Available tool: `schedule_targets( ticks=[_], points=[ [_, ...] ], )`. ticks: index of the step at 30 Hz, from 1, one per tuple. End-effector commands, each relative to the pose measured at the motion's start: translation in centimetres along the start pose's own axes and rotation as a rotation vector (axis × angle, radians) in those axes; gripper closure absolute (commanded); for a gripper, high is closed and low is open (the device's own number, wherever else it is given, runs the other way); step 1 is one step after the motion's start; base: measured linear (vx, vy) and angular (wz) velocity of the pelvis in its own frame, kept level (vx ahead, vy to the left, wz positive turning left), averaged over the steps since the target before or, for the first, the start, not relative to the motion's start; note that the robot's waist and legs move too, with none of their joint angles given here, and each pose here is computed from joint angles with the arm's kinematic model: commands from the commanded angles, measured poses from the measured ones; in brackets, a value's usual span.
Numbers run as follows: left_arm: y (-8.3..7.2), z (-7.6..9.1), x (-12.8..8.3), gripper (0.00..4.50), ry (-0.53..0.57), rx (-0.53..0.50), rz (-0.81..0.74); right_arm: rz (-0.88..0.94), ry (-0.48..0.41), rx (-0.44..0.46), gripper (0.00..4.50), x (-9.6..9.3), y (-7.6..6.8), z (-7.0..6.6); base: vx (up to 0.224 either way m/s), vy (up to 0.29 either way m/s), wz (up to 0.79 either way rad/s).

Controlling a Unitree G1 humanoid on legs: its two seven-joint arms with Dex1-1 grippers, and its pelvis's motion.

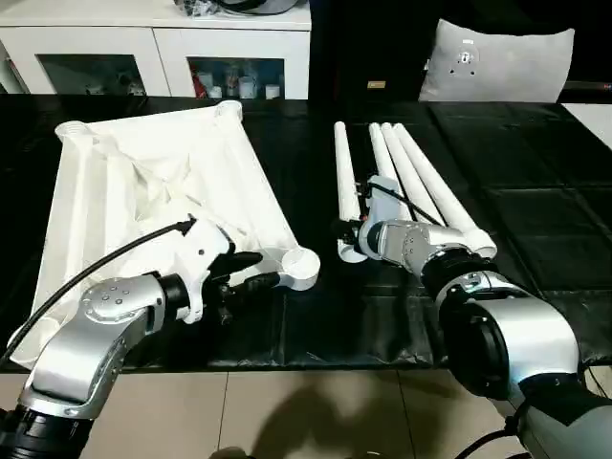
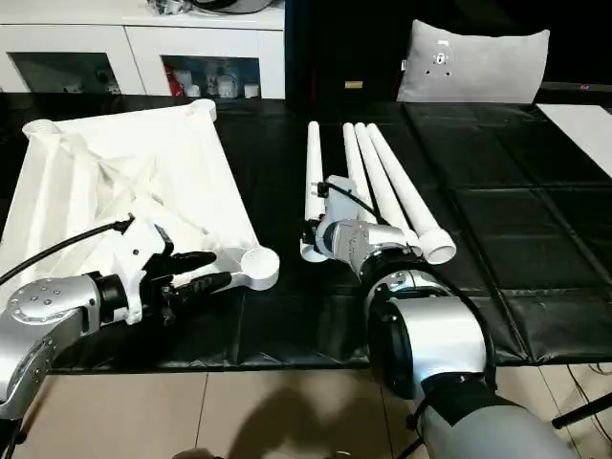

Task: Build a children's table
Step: Pick table leg

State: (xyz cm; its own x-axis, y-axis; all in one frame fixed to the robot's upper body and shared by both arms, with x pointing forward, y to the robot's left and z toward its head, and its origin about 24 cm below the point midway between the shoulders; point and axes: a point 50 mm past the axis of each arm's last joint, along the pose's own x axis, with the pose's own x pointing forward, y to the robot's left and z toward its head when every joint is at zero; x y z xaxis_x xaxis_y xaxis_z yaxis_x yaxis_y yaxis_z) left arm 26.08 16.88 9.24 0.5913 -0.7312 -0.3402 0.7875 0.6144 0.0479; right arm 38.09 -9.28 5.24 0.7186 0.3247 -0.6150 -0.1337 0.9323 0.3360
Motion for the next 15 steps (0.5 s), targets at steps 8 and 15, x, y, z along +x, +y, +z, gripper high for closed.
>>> schedule_targets(
  ticks=[8,15],
  points=[
    [2.5,2.3,0.9,2.31,-0.159,-0.027,0.212,0.151,-0.228,0.048,1.86,-0.4,0.0,1.8,0.0,0.0,0.0],
    [4.4,5.4,1.8,1.87,-0.361,-0.186,0.312,0.538,-0.415,0.131,1.87,-2.2,0.6,4.0,0.0,0.0,0.0]
  ],
)
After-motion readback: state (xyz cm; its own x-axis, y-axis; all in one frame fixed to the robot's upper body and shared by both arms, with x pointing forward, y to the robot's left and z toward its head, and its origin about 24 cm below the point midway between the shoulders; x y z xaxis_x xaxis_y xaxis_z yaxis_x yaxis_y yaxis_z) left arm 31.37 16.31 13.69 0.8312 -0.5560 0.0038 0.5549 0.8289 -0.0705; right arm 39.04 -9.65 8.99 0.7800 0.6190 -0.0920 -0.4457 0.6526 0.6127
